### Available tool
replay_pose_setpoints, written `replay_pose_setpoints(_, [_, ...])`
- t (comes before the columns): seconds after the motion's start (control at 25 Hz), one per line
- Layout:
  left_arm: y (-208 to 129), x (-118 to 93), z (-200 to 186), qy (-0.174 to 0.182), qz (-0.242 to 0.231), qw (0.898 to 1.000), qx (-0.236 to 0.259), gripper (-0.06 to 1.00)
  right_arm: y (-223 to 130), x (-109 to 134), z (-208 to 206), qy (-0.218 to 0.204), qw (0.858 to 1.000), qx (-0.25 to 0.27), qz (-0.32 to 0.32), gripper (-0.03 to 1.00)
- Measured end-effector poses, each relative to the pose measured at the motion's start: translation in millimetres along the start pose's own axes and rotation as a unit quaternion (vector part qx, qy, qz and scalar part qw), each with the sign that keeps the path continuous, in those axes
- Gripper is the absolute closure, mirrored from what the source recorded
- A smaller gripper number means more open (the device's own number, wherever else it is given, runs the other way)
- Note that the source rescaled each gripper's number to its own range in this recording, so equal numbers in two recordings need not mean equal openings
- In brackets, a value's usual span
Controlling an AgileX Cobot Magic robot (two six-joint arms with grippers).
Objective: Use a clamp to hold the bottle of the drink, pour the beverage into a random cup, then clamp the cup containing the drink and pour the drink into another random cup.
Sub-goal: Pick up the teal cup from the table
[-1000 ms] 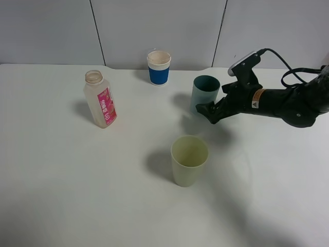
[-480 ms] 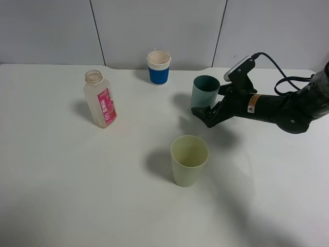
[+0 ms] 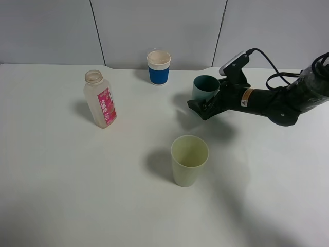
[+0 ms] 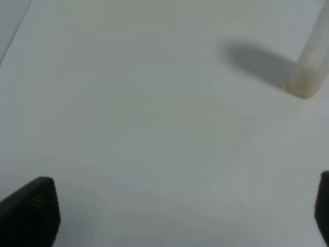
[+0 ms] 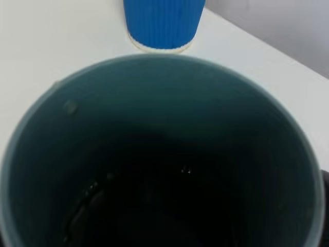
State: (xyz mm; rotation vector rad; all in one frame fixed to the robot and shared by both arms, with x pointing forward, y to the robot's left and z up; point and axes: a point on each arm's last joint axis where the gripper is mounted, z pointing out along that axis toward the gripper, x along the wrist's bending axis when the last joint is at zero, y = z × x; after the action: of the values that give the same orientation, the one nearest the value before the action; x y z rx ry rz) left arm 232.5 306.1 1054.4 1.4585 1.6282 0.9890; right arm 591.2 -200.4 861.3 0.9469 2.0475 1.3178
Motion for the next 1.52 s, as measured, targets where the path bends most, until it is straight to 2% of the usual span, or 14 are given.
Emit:
replay_pose_setpoints(0.6, [0,0,0,0.0,0.0,1.0,0.0,-0.06,-15,4,6,0.017,1.0,0.007,0.004,-0.03])
replay_pose_setpoints(1.16, [0,0,0,0.0,0.0,1.0,0.0,-0.06,-10,5,6,0.022,1.0,-0.019,0.004,-0.03])
replay_pose_setpoints(1.2, [0,0,0,0.0,0.0,1.0,0.0,-0.06,-10,5,6,0.022,1.0,-0.019,0.004,0.01])
replay_pose_setpoints(1.28, [0,0,0,0.0,0.0,1.0,0.0,-0.06,-10,5,6,0.021,1.0,-0.019,0.004,0.24])
replay_pose_setpoints(1.32, [0,0,0,0.0,0.0,1.0,0.0,-0.06,-10,5,6,0.021,1.0,-0.019,0.004,0.44])
replay_pose_setpoints(1.4, [0,0,0,0.0,0.0,1.0,0.0,-0.06,-10,4,6,0.02,1.0,-0.019,0.005,0.94])
replay_pose_setpoints(1.52, [0,0,0,0.0,0.0,1.0,0.0,-0.06,-10,4,6,0.021,1.0,-0.021,0.005,0.97])
